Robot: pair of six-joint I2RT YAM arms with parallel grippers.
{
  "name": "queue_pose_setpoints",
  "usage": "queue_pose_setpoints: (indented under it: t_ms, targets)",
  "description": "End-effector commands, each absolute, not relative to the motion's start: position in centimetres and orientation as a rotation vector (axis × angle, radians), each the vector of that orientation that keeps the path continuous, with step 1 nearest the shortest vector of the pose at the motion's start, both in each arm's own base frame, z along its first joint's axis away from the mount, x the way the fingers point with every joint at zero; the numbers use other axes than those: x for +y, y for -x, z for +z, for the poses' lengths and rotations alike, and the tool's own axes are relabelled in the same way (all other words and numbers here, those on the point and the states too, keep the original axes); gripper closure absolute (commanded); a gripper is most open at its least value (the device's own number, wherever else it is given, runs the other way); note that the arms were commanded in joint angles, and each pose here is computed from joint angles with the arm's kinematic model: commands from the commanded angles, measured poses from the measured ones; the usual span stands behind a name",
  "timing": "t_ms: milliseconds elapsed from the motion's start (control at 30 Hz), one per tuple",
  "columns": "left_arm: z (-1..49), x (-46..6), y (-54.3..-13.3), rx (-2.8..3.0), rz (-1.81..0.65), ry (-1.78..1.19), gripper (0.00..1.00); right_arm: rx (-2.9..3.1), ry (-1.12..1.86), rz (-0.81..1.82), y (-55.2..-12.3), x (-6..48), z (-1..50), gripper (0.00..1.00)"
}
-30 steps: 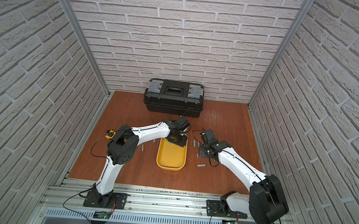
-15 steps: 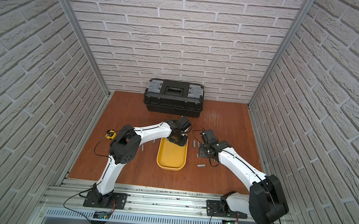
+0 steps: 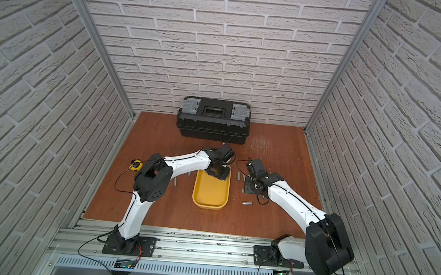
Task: Take out the socket from the storage box
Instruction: Pick up the socket head from the storage box, then place the socket head at the center of the board.
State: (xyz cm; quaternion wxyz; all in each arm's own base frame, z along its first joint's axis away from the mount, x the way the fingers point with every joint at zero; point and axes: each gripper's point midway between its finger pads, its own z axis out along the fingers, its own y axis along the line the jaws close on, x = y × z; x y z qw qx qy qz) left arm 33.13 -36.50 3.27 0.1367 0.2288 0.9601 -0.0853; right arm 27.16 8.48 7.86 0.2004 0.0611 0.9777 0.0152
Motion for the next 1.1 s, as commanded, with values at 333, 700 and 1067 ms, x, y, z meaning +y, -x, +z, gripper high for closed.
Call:
queue_pose_setpoints:
  t_ms: [333, 700, 1067]
  targets:
    - [15.8, -26.2, -33.6, 2.591, -0.202, -0.362, 0.87, 2.725, -0.193, 0.061, -27.5, 8.5, 7.5, 0.71]
    - [8.4, -16.7, -31.2, 2.78, -0.089, -0.072, 0.87, 2.733, -0.191, 0.069, -27.5, 8.7, 7.1, 0.71]
    - [2.7, -16.9, -30.6, 2.905, -0.048, -0.064, 0.88, 2.731, -0.186, 0.061, -27.5, 8.6, 7.3, 0.71]
